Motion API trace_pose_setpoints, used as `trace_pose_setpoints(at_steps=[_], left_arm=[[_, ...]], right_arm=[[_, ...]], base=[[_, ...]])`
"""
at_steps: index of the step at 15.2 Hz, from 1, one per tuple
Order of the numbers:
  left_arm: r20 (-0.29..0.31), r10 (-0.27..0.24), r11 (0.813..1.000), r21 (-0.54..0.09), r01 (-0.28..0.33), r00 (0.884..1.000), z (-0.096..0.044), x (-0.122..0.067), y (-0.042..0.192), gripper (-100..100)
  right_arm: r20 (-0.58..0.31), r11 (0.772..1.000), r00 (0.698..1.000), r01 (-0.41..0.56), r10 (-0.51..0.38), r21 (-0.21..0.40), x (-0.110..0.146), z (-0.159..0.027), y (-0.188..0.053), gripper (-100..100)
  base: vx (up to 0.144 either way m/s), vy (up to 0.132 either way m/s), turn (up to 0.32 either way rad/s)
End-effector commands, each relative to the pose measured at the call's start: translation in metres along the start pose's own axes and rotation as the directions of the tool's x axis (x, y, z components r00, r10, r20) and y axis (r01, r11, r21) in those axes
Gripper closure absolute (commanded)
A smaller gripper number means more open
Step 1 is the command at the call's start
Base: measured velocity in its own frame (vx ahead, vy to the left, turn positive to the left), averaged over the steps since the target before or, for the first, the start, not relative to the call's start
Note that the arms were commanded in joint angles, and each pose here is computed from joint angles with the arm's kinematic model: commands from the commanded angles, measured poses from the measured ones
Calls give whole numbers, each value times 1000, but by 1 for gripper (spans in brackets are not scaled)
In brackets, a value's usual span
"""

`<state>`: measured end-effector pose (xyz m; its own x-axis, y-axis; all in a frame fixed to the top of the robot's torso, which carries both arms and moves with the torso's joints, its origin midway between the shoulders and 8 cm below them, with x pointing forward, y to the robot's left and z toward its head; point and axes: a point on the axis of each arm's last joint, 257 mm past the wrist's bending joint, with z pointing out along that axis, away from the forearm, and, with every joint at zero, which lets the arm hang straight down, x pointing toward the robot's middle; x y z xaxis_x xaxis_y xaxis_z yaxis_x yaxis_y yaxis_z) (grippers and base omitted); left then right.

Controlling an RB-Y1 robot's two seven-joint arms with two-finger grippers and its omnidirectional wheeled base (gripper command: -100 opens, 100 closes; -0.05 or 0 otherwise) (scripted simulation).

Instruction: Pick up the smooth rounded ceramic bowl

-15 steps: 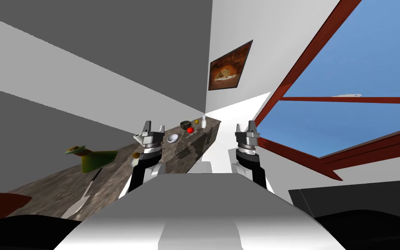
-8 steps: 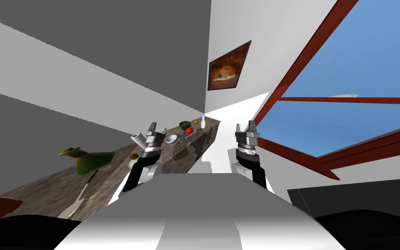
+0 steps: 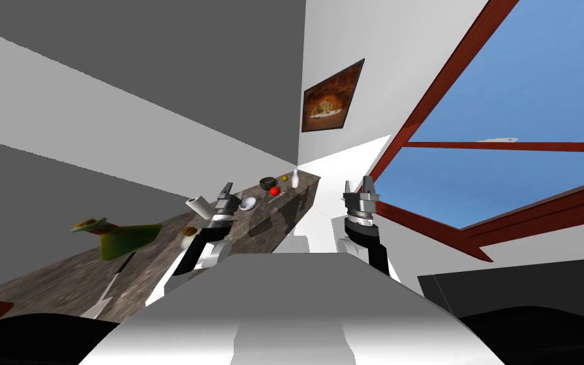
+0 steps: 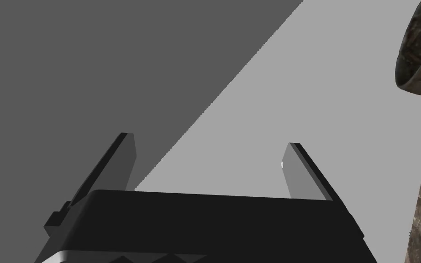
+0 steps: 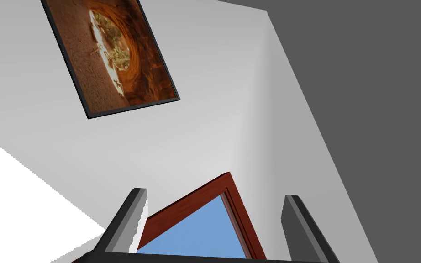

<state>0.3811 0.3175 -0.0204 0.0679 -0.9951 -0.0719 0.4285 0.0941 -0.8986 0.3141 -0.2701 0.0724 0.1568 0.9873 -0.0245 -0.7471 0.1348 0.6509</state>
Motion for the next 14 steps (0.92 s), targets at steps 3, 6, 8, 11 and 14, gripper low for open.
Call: trace_pose_setpoints(at_steps=[3, 6, 8, 11, 14], left_arm=[[1, 2, 996, -86, -2, 1000, 0, -9, 22, -100], [5, 3, 989, -147, -3, 1000, -2, -17, 38, -100], [9, 4, 982, -191, -2, 1000, -4, -26, 50, -100], [16, 5, 968, -250, -1, 1000, -7, -35, 65, -100], [27, 6, 950, -311, 2, 1000, -12, -45, 80, -100]], right_arm=[[0, 1000, 1000, 0, 0, 0, 0, 0, 0, 0], [0, 1000, 1000, 0, 0, 0, 0, 0, 0, 0], [0, 1000, 1000, 0, 0, 0, 0, 0, 0, 0], [0, 1000, 1000, 0, 0, 0, 0, 0, 0, 0], [0, 1000, 1000, 0, 0, 0, 0, 0, 0, 0]], base=[[16, -20, -17], [19, -24, -19], [21, -24, -15], [23, -27, -18], [22, -28, -22]])
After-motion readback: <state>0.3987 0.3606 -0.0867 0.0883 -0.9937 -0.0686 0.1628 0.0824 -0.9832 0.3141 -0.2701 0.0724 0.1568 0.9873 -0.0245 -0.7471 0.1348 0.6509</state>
